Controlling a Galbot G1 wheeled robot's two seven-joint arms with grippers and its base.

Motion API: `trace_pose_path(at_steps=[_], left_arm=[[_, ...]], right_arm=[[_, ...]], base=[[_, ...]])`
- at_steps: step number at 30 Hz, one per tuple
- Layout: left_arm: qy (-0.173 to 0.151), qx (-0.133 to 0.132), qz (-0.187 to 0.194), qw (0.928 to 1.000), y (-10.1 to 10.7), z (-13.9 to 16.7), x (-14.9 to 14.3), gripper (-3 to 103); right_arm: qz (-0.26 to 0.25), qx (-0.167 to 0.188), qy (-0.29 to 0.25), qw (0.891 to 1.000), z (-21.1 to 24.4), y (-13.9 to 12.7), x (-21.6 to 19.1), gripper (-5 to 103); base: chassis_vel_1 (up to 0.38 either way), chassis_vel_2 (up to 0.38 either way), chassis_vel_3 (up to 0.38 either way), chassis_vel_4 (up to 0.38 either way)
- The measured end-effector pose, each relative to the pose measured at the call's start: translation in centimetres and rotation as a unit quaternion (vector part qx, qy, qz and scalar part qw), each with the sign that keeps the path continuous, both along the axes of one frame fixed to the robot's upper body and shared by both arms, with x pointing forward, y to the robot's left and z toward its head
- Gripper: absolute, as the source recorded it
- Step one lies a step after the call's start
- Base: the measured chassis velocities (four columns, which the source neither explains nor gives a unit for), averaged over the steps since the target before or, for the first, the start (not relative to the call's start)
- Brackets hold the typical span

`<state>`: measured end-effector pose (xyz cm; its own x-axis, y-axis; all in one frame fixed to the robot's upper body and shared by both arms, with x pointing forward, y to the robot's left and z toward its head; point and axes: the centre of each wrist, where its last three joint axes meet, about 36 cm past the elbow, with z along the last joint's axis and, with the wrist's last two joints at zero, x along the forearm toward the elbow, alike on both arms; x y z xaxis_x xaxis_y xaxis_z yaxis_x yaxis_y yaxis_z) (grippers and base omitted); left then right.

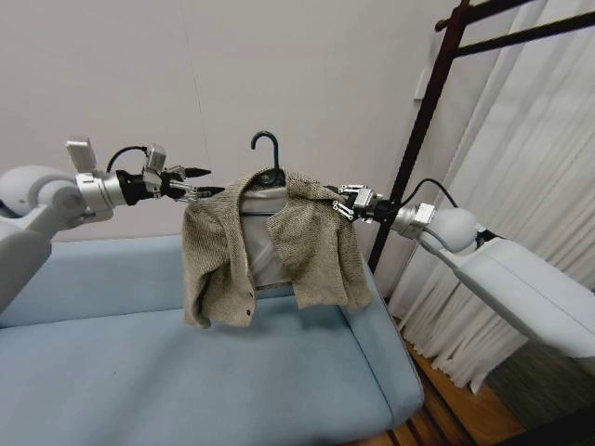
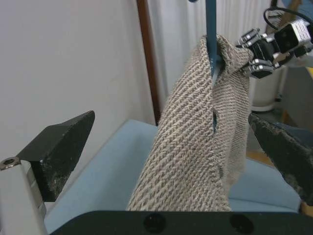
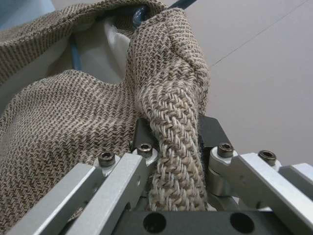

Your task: Pick up the clothes from the sofa and hang them on the clothes hanger.

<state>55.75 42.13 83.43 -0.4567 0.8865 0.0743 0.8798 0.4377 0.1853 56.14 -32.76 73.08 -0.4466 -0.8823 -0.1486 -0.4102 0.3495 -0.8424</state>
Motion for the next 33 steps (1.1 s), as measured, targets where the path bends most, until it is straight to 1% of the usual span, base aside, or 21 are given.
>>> trace_pose_path(at_steps=[2,3,4,5,6,8,9,10,13,14,17,20,21,23,25,30,32,33], left_arm=[[0.022,0.02,-0.034,0.999,-1.0,0.2,1.7,100],[0.03,0.033,-0.041,0.9982,-1.4,0.3,2.5,100],[0.034,0.053,-0.044,0.997,-1.7,0.4,3.3,100],[0.034,0.053,-0.044,0.997,-1.7,0.4,3.3,100],[0.035,0.062,-0.044,0.9965,-1.8,0.5,3.7,100],[0.034,0.09,-0.04,0.9946,-1.9,0.8,5.0,100],[0.034,0.09,-0.04,0.9946,-1.9,0.8,5.0,100],[0.033,0.099,-0.039,0.9938,-2.2,1.1,5.6,100],[0.029,0.111,-0.047,0.9922,-3.2,2.1,6.3,100],[0.029,0.111,-0.047,0.9922,-3.2,2.1,6.3,100],[0.025,0.119,-0.058,0.9909,-4.5,2.7,6.7,100],[0.025,0.123,-0.064,0.99,-5.1,2.9,6.8,100],[0.026,0.124,-0.067,0.9896,-5.2,2.9,6.9,103],[0.03,0.129,-0.078,0.9881,-5.4,2.9,7.0,95],[0.032,0.131,-0.082,0.9874,-5.4,2.9,7.0,95],[0.034,0.156,-0.1,0.9822,-6.1,3.2,7.2,68],[0.032,0.161,-0.1,0.9814,-6.3,3.3,7.3,68],[0.029,0.166,-0.101,0.9805,-6.5,3.5,7.4,62]], right_arm=[[0.001,-0.003,0.004,1.0,0.2,-0.2,-0.1,11],[0.001,-0.002,0.006,1.0,0.4,-0.3,-0.2,11],[0.003,-0.001,0.008,1.0,0.6,-0.3,-0.2,11],[0.003,-0.001,0.008,1.0,0.6,-0.3,-0.2,11],[0.003,0.0,0.008,1.0,0.6,-0.3,-0.3,11],[0.006,0.0,0.009,1.0,0.8,-0.1,-0.5,11],[0.006,0.0,0.009,1.0,0.8,-0.1,-0.5,11],[0.008,0.0,0.009,1.0,0.9,-0.1,-0.7,11],[0.008,-0.001,0.01,1.0,0.9,0.0,-0.9,11],[0.008,-0.001,0.01,1.0,0.9,0.0,-0.9,11],[0.008,0.0,0.011,1.0,0.8,0.0,-1.0,11],[0.007,0.001,0.011,1.0,0.7,0.1,-1.1,11],[0.007,0.002,0.012,1.0,0.7,0.1,-1.2,11],[0.005,0.005,0.014,1.0,0.6,0.1,-1.5,11],[0.005,0.006,0.016,1.0,0.7,0.1,-1.6,11],[0.002,0.009,0.018,1.0,0.9,0.0,-2.3,11],[0.001,0.011,0.018,1.0,0.9,0.0,-2.4,11],[0.0,0.013,0.019,1.0,1.0,-0.1,-2.6,11]], base=[[0.0,0.0,0.0,0.0],[0.0,0.0,0.0,0.0],[0.0,0.0,0.0,0.0],[0.0,0.0,0.0,0.0],[0.0,0.0,0.0,0.0],[0.0,0.0,0.0,0.0],[0.0,0.0,0.0,0.0],[0.0,0.0,0.0,0.0],[0.0,0.0,0.0,0.0],[0.0,0.0,0.0,0.0],[0.0,0.0,0.0,0.0],[0.0,0.0,0.0,0.0],[0.0,0.0,0.0,0.0],[0.0,0.0,0.0,0.0],[0.0,0.0,0.0,0.0],[0.0,0.0,0.0,0.0],[0.0,0.0,0.0,0.0],[0.0,0.0,0.0,0.0]])
